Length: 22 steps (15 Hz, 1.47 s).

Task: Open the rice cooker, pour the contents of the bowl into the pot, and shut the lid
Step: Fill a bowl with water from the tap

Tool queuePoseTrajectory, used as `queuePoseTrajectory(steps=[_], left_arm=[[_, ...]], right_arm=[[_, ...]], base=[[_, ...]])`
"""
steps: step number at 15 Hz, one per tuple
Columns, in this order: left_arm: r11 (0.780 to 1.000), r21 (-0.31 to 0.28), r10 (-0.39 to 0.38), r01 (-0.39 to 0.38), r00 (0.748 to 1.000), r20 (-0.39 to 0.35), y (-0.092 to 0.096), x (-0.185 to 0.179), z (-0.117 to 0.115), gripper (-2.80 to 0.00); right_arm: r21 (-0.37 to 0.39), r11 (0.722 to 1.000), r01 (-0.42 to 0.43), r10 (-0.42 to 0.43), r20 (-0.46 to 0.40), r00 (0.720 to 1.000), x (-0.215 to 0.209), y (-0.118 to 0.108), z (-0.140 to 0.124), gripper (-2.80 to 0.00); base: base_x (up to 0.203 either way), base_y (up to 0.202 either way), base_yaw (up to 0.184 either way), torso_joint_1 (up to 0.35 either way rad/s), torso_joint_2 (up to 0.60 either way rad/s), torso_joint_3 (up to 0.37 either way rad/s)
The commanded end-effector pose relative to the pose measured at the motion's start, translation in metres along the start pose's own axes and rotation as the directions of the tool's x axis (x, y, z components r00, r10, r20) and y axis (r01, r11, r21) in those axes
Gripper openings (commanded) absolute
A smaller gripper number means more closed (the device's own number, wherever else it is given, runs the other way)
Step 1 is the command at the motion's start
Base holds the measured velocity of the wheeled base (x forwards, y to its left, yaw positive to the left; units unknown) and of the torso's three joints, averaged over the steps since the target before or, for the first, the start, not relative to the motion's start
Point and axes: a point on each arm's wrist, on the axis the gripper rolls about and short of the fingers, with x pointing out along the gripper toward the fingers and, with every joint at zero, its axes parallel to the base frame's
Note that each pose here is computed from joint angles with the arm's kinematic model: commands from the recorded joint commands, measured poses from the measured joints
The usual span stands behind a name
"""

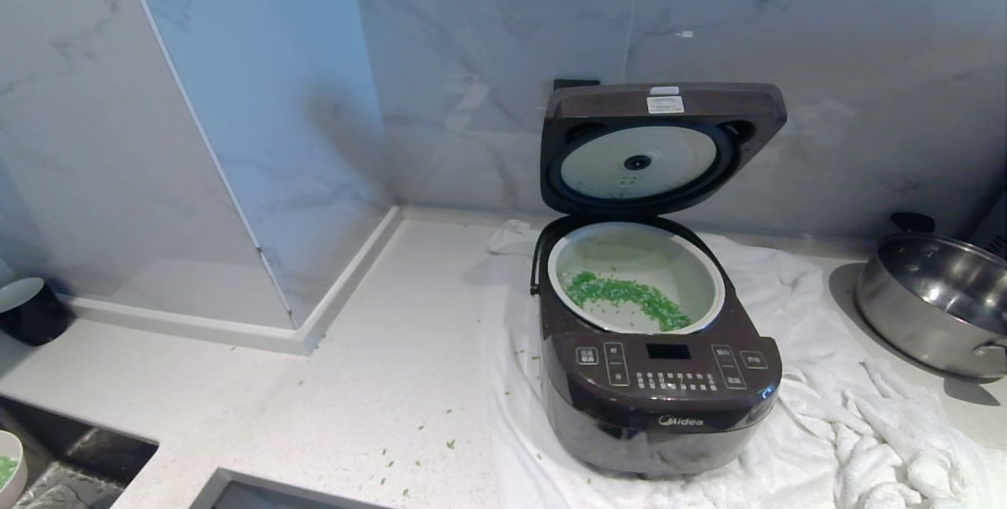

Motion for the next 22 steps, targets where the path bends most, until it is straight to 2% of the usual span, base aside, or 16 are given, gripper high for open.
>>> queuePoseTrajectory(steps=[1,9,13,17,22], left_arm=[[1.000,-0.007,0.029,-0.029,0.999,-0.037,0.005,0.018,-0.005,-2.80],[0.994,-0.071,0.083,-0.084,0.996,-0.025,0.022,0.067,0.024,-2.80],[0.992,-0.082,0.095,-0.098,0.994,-0.047,0.022,0.084,0.034,-2.80],[0.991,-0.091,0.091,-0.094,0.995,-0.030,0.019,0.091,0.045,-2.80],[0.986,-0.133,0.094,-0.097,0.995,-0.033,0.013,0.098,0.053,-2.80]], right_arm=[[-0.001,1.000,-0.001,0.001,0.000,1.000,0.000,0.000,0.000,-2.80],[-0.001,1.000,-0.001,0.001,0.000,1.000,0.000,0.000,0.000,-2.80],[-0.001,1.000,-0.001,0.001,0.000,1.000,0.000,0.000,0.000,-2.80],[-0.001,1.000,-0.001,0.001,0.000,1.000,0.000,0.000,0.000,-2.80],[-0.001,1.000,0.000,0.000,0.000,1.000,0.000,0.000,0.000,-2.80]], base=[[0.000,0.000,0.000,0.000,0.00,0.000],[0.000,0.000,0.000,0.000,0.00,0.000],[0.000,0.000,0.000,0.000,0.00,0.000],[0.000,0.000,0.000,0.000,0.00,0.000],[0.000,0.000,0.000,0.000,0.00,0.000]])
